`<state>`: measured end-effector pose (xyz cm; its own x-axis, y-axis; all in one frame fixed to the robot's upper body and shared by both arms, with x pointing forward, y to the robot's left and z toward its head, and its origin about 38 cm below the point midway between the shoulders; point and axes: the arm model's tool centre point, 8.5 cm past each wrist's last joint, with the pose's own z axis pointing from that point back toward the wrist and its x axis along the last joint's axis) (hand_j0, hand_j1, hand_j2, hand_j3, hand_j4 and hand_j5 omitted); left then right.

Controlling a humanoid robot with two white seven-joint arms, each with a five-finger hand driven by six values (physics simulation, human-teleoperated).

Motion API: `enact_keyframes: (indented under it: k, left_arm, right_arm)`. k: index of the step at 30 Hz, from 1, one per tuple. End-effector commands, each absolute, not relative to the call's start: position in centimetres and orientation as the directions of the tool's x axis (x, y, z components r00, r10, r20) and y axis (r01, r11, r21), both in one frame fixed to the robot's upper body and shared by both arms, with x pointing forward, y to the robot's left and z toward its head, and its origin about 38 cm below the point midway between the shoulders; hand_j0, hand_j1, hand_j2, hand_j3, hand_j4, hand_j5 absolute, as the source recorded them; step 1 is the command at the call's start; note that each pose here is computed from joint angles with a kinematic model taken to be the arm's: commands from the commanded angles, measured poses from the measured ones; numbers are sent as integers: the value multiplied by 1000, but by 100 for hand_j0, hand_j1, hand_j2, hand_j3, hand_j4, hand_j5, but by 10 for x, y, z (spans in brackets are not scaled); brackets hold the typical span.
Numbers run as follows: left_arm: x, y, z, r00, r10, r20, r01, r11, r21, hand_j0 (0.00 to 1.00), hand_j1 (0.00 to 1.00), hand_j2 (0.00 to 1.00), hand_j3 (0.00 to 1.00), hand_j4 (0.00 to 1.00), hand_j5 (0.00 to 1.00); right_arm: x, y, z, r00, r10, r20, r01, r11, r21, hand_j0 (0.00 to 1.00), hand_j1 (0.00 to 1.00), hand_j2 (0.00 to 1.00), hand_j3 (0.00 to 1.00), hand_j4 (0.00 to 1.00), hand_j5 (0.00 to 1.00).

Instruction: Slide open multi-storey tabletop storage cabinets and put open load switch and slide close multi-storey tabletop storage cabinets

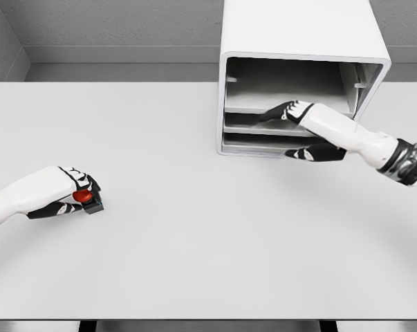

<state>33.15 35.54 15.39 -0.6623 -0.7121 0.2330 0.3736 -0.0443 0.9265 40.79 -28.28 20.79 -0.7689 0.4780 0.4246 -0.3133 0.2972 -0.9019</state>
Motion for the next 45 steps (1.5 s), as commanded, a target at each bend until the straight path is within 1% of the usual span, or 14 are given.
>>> enact_keyframes:
  k: [1,3,4,5,10,11,18,26,31,34,40,45]
  left_arm:
    - [332,356,155,-660,-713,237,374,-38,927,46,46,46,46,46,46]
    - [332,357,156,-659,-714,236,370,-35,929,45,45,45,45,45,45]
    - [332,357,157,-658,-715,235,369,-34,929,43,43,43,43,43,43]
    - [333,358,158,-658,-716,233,365,-32,930,43,43,43,43,43,43]
    - [335,356,161,-661,-714,232,354,-24,935,39,39,39,39,39,39]
    - [335,356,161,-661,-713,234,354,-21,935,37,37,37,37,37,37]
    - [335,354,163,-666,-708,234,348,-17,937,36,36,36,36,36,36]
    - [336,350,171,-670,-704,235,315,17,949,35,35,35,35,35,35]
    - [336,346,171,-674,-698,242,308,32,951,35,35,35,35,35,35]
    - [337,349,174,-670,-703,239,300,38,953,35,35,35,35,35,35]
    - [337,347,175,-667,-701,252,292,65,954,35,35,35,35,35,35]
    - [338,347,179,-670,-693,266,290,86,953,35,35,35,35,35,35]
  right_arm:
    - [416,-293,198,-733,511,449,-322,320,-891,83,83,83,83,83,83]
    - [429,-293,191,-711,525,468,-323,346,-881,83,83,83,83,83,83]
    - [435,-292,189,-703,529,475,-326,353,-877,83,83,83,83,83,83]
    - [438,-289,185,-698,529,483,-344,344,-874,83,83,83,83,83,83]
    - [451,-285,177,-678,545,494,-346,356,-868,83,83,83,83,83,83]
    - [452,-283,174,-675,543,500,-350,361,-865,83,83,83,83,83,83]
    - [453,-282,162,-664,563,491,-362,333,-871,83,83,83,83,83,83]
    - [443,-278,159,-677,551,487,-369,318,-873,84,84,84,84,84,84]
    - [438,-266,165,-733,560,387,-323,214,-922,84,84,84,84,84,84]
    - [436,-269,169,-744,568,353,-306,181,-935,84,84,84,84,84,84]
    - [426,-274,182,-769,560,309,-278,143,-950,84,84,84,84,84,84]
    - [424,-278,182,-766,564,307,-277,140,-950,84,84,84,84,84,84]
